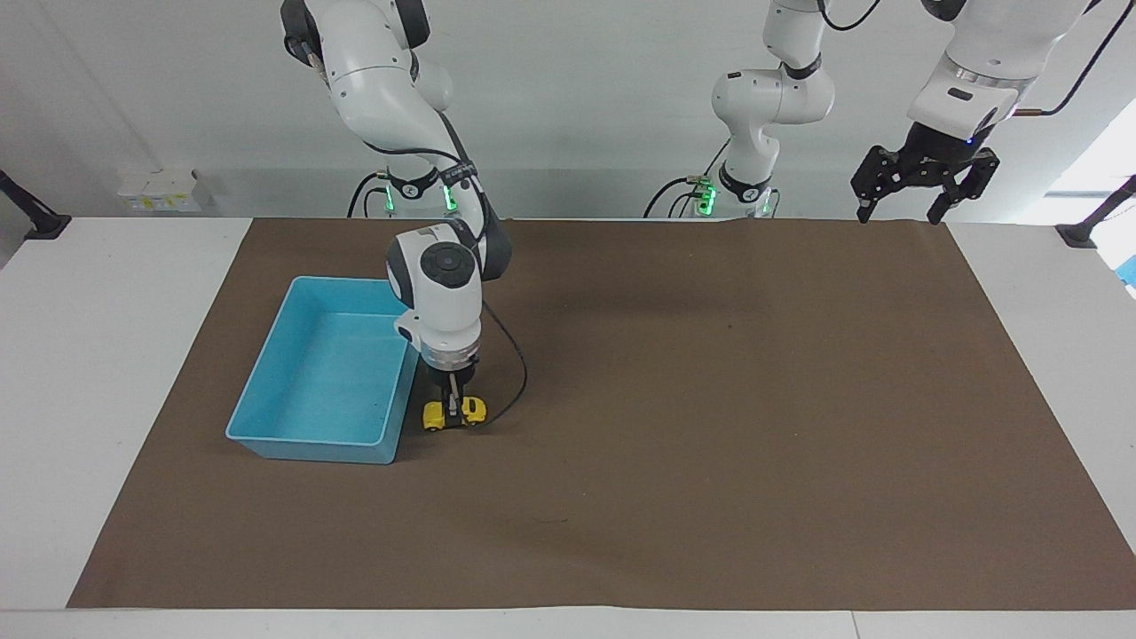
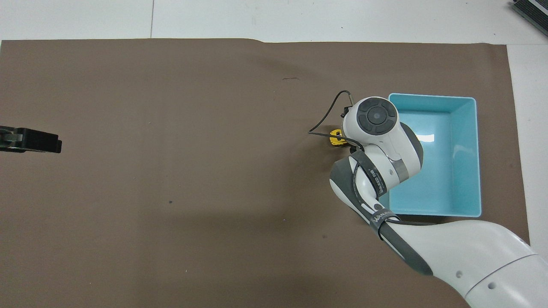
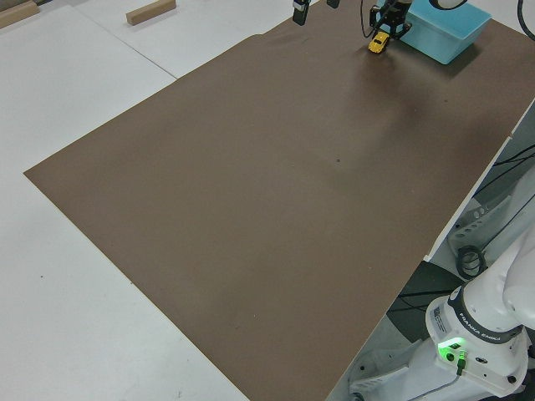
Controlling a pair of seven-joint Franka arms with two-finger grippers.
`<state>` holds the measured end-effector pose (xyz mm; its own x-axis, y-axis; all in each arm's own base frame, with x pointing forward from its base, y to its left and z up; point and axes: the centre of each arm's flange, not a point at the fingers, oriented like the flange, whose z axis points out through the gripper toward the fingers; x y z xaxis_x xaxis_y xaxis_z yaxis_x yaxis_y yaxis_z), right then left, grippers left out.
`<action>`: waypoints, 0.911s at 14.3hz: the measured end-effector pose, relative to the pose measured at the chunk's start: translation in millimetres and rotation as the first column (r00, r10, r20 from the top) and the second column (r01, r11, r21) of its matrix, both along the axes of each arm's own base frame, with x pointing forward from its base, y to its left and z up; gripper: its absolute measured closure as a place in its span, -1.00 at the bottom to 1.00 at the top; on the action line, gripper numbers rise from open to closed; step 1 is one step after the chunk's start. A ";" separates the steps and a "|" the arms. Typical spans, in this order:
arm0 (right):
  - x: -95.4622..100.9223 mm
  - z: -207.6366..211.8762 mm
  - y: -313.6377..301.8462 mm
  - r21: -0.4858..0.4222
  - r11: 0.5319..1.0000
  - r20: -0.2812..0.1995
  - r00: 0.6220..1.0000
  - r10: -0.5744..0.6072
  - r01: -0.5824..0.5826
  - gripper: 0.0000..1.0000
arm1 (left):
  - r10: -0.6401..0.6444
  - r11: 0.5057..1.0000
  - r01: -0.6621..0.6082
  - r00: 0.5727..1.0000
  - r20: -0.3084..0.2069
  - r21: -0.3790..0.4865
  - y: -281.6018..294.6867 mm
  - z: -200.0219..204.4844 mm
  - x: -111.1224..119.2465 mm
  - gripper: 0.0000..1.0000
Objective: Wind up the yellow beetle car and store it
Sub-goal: 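Lift the yellow car with the right gripper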
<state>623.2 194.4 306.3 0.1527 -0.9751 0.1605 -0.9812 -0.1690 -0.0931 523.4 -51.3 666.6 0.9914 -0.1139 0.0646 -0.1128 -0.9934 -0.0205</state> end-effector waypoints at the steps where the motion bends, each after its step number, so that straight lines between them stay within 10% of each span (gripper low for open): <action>1: -0.6 6.6 8.0 -0.004 1.000 -0.008 1.000 0.008 -0.008 0.09 | 0.000 1.000 0.000 1.000 0.000 0.000 0.0 0.0 0.0 -1.00; 13: -18.5 138.2 -1.0 0.032 0.984 -0.057 0.982 0.180 -0.178 0.09 | 0.000 1.000 0.000 1.000 0.000 0.000 0.0 0.0 0.0 -1.00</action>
